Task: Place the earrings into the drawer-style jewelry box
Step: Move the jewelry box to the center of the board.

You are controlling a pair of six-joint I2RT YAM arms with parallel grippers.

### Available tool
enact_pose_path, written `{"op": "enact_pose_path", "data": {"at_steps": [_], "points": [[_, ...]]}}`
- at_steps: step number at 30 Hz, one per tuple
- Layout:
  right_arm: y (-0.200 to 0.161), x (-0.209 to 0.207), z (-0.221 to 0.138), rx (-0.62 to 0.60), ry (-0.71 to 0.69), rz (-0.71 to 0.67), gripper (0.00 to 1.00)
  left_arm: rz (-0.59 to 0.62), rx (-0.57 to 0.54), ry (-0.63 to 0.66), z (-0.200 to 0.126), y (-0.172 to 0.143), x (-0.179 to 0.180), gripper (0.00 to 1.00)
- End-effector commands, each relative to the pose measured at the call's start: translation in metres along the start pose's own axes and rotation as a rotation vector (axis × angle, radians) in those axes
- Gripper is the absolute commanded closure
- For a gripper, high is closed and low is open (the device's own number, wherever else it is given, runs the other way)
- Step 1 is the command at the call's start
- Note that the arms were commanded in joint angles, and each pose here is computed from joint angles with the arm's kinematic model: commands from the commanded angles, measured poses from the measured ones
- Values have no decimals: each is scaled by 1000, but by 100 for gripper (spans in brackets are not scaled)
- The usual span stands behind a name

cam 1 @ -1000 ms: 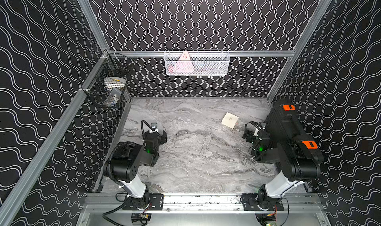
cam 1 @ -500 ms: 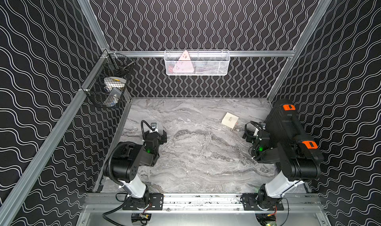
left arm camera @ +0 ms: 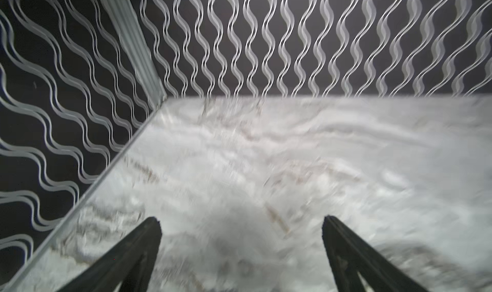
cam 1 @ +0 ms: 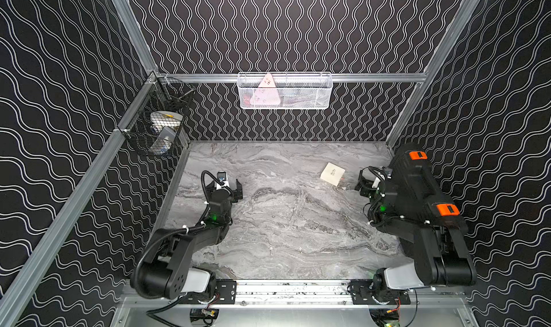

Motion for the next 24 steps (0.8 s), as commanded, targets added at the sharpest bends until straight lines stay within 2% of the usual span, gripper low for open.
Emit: {"op": "enact_pose_path", "data": {"at_steps": [1, 3, 5, 9, 13, 18, 24], "points": [[15, 0, -12, 93, -14, 113, 1, -31, -36, 115, -14, 24, 0, 1], [38, 5, -21, 108, 17, 194, 1, -109, -16, 108, -20, 44, -13, 1], [60, 10, -28, 136, 32, 294, 1, -136, 50, 52, -17, 60, -34, 1], [76, 30, -28, 251, 154, 298, 2, -196, 187, -118, -7, 75, -79, 1], [55, 45, -3, 370, 220, 360, 9, -229, 380, -348, 5, 68, -138, 1], [23, 64, 44, 552, 239, 438, 17, -194, 571, -494, 15, 47, -193, 1], [-3, 72, 95, 660, 188, 451, 21, -242, 729, -636, 23, 15, -234, 1]]}}
Point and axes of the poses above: each gripper's point midway between its finger pads, its own z axis out along the fingers, its own x axis along the line the jaws close on, y = z × x, the point moved 5 cm from there along -z, back along the fingers, and after that the axes turned 5 degrees about -z, right-handed, at the moved point
